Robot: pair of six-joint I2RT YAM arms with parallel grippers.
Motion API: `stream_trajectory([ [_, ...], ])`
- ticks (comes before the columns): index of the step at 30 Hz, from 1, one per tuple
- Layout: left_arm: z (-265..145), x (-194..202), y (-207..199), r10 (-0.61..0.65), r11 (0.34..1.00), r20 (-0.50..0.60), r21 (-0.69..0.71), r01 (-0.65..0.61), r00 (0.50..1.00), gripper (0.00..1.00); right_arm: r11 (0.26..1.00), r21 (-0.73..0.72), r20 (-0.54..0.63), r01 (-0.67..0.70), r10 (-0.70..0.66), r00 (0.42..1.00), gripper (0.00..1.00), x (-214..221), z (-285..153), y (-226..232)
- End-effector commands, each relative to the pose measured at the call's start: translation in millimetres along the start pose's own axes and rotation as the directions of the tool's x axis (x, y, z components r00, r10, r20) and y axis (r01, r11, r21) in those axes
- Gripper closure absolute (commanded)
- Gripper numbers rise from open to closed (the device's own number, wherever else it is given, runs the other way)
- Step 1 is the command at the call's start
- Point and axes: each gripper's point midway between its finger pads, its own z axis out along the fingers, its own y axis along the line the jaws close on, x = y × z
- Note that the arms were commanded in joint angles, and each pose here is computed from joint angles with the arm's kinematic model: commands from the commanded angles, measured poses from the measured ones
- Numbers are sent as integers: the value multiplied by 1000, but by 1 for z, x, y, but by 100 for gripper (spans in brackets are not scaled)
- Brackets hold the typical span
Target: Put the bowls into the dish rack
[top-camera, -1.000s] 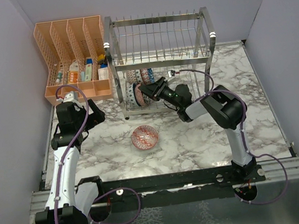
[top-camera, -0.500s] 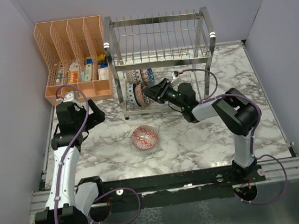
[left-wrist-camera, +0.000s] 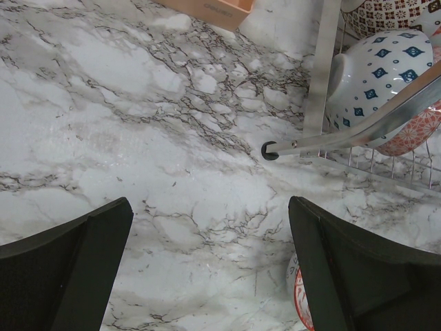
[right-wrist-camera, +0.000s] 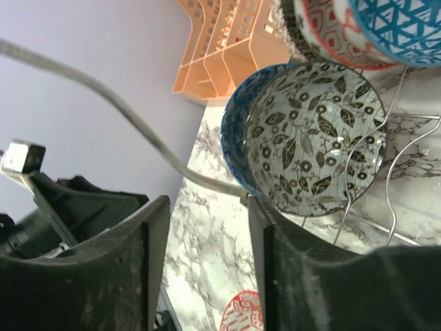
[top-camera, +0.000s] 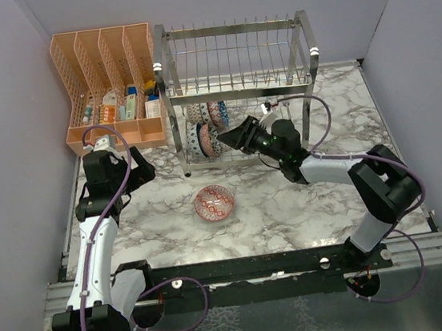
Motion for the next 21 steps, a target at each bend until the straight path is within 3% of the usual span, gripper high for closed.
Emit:
stream_trajectory([
  [1,-2,-6,-1,3,1000,27,8,-4,1000,1,979,42,-100,199,-194,976,48,32,-18,7],
  [6,-3,-6,0,3,1000,30,4,-3,1000,1,944,3,-244,331,-320,915,46,83,-42,22],
  [10,-3,-7,0,3,1000,32,4,-3,999,1,901,-85,-372,425,-424,826,40,129,-59,34],
  [15,-2,-6,-1,3,1000,31,6,-3,1000,1,798,-229,-452,557,-594,665,40,179,-77,53],
  [21,-2,-7,-1,2,1000,34,7,-2,999,1,670,-350,-559,655,-710,428,39,219,-85,34],
])
